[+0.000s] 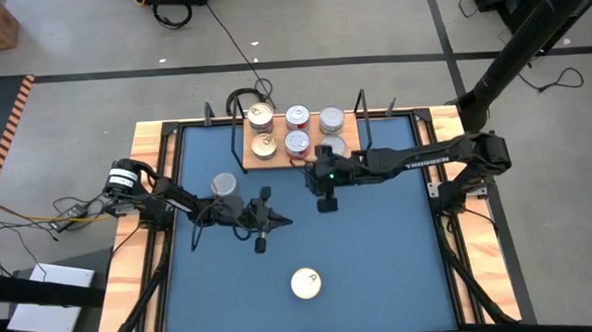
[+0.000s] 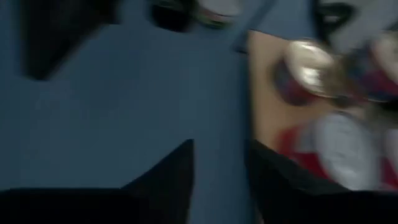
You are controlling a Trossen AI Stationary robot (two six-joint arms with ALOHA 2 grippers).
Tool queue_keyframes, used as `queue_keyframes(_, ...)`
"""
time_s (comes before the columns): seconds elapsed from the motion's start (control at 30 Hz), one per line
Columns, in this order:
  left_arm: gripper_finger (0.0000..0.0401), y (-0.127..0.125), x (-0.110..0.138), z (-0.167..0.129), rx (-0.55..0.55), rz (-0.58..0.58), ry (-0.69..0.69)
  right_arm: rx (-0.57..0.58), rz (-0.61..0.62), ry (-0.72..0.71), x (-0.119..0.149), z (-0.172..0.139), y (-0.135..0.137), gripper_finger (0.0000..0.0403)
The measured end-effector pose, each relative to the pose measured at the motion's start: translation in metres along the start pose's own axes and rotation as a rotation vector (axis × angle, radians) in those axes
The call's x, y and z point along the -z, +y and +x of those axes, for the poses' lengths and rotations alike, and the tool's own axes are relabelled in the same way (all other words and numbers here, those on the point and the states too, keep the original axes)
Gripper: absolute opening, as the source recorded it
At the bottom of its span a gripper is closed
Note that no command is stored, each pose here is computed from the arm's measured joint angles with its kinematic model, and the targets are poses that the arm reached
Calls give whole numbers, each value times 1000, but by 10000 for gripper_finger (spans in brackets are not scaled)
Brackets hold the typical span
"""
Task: Stack canned seafood by type on shelf
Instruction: Stack the blue tuna can on the bottom blue tuna can on the shelf
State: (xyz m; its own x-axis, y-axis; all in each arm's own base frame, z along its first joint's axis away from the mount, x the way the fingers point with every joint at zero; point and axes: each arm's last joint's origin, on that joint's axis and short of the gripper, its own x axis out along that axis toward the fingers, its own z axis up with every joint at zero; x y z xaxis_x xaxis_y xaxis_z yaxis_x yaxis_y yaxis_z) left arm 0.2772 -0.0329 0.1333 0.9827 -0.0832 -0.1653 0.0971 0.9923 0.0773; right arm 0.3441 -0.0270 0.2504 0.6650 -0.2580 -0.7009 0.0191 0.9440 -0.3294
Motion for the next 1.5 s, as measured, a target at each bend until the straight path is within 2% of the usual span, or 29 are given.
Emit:
queue_keyframes(0.2,1,-14,-6,4,61,39,-8,-186,14,-63,11,7,36,30)
queue_keyframes(0.27,1,-20,-8,7,84,59,1,-215,7,-98,18,11,48,10)
queue_keyframes(0.37,1,-30,-10,11,120,76,36,-230,27,-137,30,16,60,16)
queue_keyframes(0.5,1,-44,-15,17,167,89,86,-257,114,-129,51,22,74,6)
queue_keyframes(0.67,1,-58,-29,29,212,114,150,-340,168,-135,66,19,98,9)
queue_keyframes(0.93,1,-80,-62,48,285,198,343,-434,165,-256,56,5,128,4)
queue_keyframes(1.07,1,-89,-70,49,310,226,324,-528,172,-283,54,2,141,4)
queue_keyframes(1.3,2,-122,-71,37,394,300,304,-574,153,-312,55,5,159,5)
queue_keyframes(1.5,19,-149,-72,24,310,353,295,-558,145,-322,55,2,165,5)
